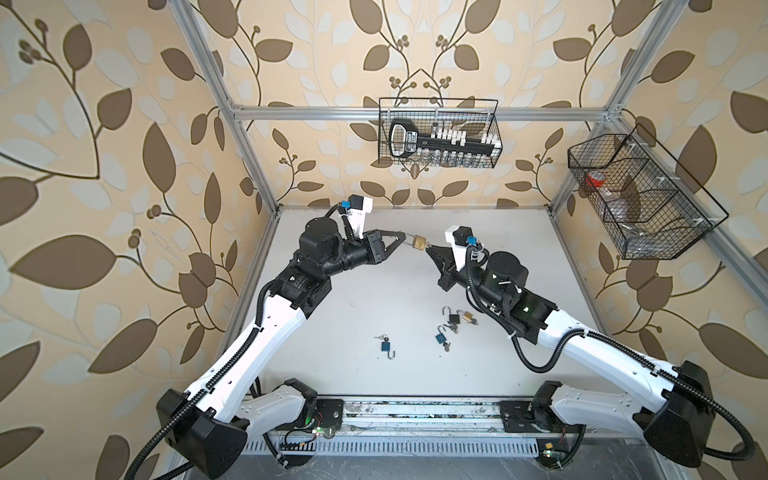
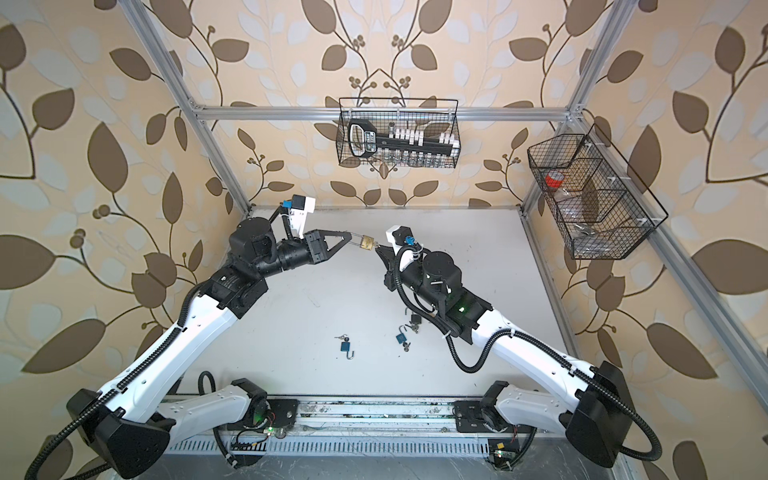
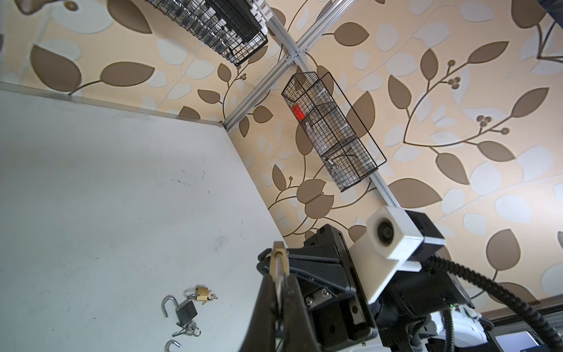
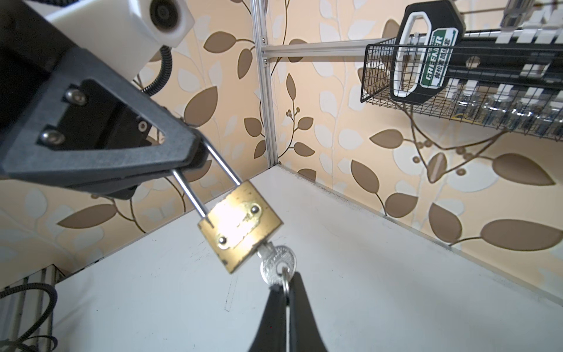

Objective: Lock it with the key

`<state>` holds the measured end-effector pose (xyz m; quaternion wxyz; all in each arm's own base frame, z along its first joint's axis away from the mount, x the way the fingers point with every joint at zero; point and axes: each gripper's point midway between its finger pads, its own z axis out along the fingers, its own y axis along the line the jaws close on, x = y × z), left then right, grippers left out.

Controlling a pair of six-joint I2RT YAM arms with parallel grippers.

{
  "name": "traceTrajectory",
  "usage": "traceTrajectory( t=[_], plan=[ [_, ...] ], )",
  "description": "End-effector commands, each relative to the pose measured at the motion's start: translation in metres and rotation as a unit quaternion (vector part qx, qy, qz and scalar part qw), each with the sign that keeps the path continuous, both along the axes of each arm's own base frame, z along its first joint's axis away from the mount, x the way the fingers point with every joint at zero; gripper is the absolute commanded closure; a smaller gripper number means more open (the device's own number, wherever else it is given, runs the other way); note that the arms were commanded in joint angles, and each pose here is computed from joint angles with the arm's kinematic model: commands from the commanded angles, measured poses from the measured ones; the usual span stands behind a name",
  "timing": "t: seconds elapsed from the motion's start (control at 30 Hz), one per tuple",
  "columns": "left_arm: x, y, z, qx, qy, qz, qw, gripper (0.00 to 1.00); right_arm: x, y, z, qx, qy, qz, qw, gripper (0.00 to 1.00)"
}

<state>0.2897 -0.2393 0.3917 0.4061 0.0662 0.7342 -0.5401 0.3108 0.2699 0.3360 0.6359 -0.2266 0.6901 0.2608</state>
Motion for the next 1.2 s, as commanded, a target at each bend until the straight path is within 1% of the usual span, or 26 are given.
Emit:
traceTrajectory(
  t=[0.0,0.2,0.3,0.57,0.67,0.77,0.8,0.9,1.0,1.1,1.17],
  plan=[
    [-0.019,0.007,0.044,-0.040,-0.070,-0.004,0.997,1.00,0.015,-0.030,-0.029,0.005,0.057,-0.059,0.997,1.00],
    [-0.016,0.013,0.046,-0.047,-0.079,0.017,0.996,1.00,0.010,-0.035,-0.046,-0.017,0.071,-0.063,0.995,1.00],
    [-0.016,0.012,0.049,-0.051,-0.086,0.015,0.995,1.00,0.007,-0.040,-0.055,-0.028,0.076,-0.068,0.994,1.00],
    [-0.018,0.018,0.062,-0.075,-0.103,0.028,0.991,1.00,0.009,-0.059,-0.082,-0.055,0.109,-0.115,0.986,1.00],
    [-0.020,0.018,0.064,-0.077,-0.105,0.025,0.991,1.00,0.006,-0.059,-0.085,-0.057,0.108,-0.111,0.986,1.00],
    [-0.021,0.017,0.062,-0.075,-0.104,0.023,0.991,1.00,0.000,-0.054,-0.080,-0.059,0.088,-0.086,0.991,1.00],
    [-0.021,0.017,0.061,-0.074,-0.103,0.023,0.992,1.00,0.000,-0.055,-0.080,-0.060,0.087,-0.090,0.990,1.00],
    [-0.022,0.021,0.062,-0.075,-0.106,0.032,0.991,1.00,0.006,-0.071,-0.084,-0.074,0.095,-0.133,0.984,1.00],
    [-0.023,0.024,0.064,-0.076,-0.109,0.040,0.990,1.00,0.010,-0.082,-0.088,-0.075,0.106,-0.153,0.980,1.00],
    [-0.024,0.024,0.066,-0.077,-0.110,0.037,0.990,1.00,0.009,-0.080,-0.089,-0.077,0.108,-0.148,0.980,1.00],
    [-0.024,0.022,0.066,-0.080,-0.110,0.031,0.990,1.00,0.006,-0.072,-0.087,-0.080,0.102,-0.122,0.984,1.00]
  ],
)
